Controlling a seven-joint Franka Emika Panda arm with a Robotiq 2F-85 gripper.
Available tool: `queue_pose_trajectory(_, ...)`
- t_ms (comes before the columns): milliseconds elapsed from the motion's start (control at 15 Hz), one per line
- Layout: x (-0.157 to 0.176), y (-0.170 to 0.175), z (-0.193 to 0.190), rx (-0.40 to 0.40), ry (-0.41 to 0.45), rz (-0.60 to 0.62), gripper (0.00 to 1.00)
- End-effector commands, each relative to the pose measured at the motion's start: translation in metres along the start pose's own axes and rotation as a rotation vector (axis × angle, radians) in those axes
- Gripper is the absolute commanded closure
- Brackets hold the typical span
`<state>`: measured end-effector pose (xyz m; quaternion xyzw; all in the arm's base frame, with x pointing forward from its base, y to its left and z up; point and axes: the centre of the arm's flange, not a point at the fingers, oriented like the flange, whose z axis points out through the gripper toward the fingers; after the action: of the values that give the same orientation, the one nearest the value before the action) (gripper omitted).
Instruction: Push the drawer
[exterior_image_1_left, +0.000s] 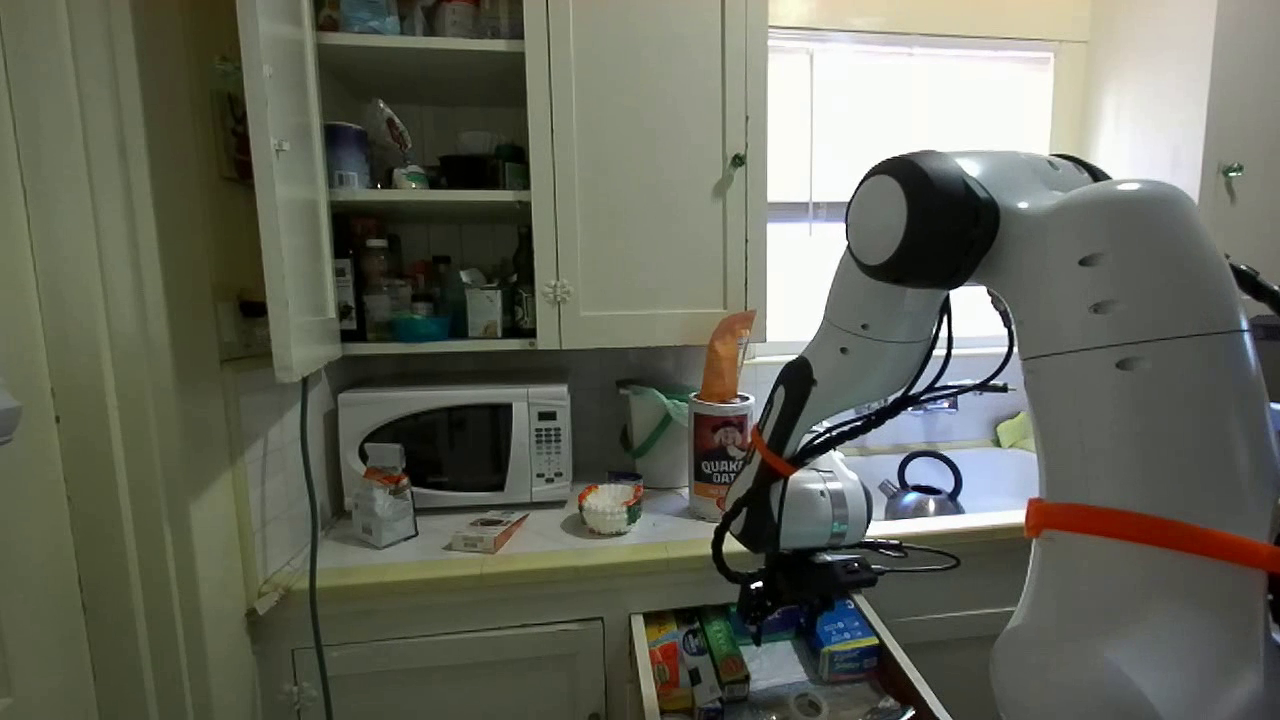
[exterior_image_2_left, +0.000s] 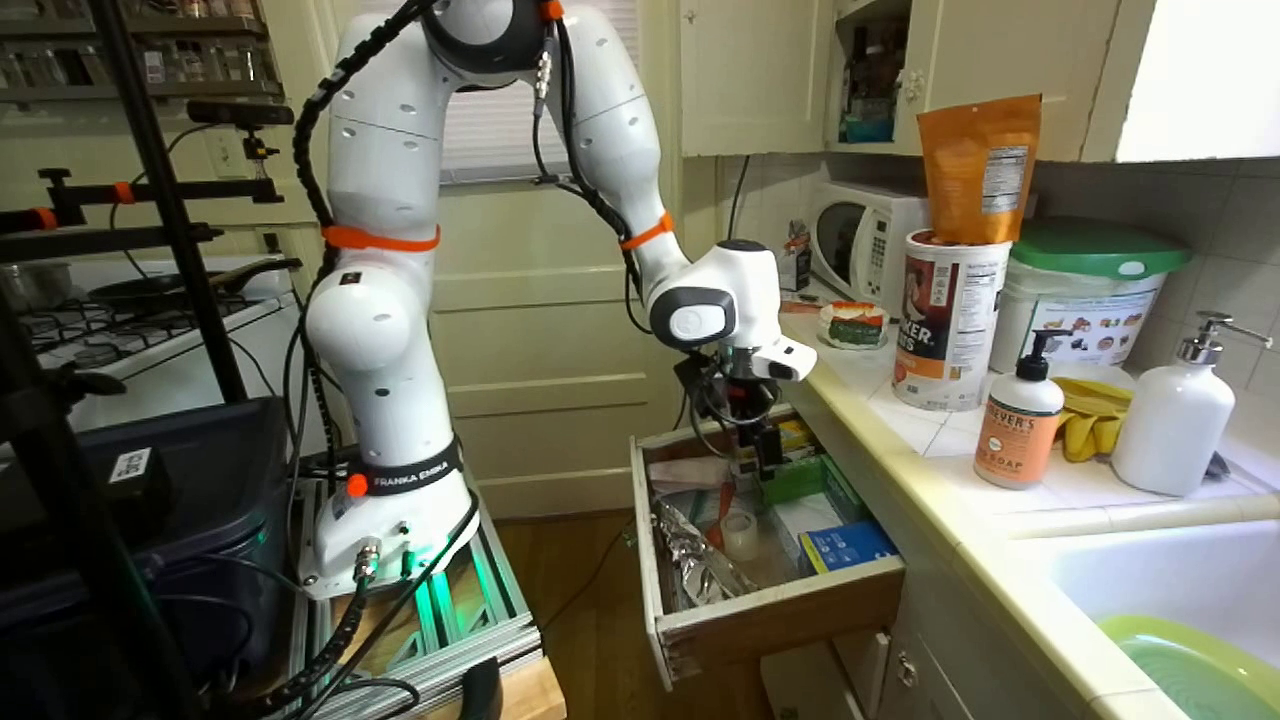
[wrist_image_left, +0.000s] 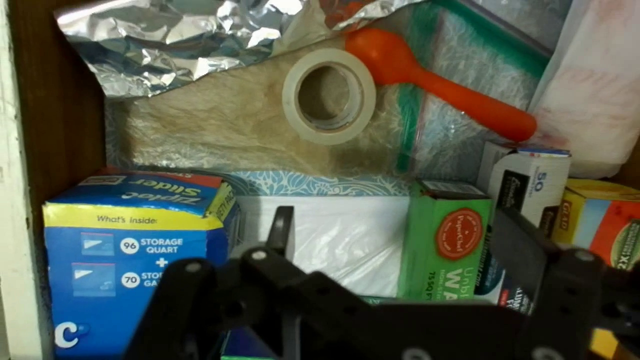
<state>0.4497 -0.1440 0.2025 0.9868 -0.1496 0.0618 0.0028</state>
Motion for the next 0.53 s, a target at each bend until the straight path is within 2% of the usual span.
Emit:
queue_pose_trajectory(0,-0.018,-0.01,-0.026,0.012,-0.046,0.045,0.01)
queue_pose_trajectory(467,-0.044,-0.03,-0.051,0.008,-0.088,0.105,0.0)
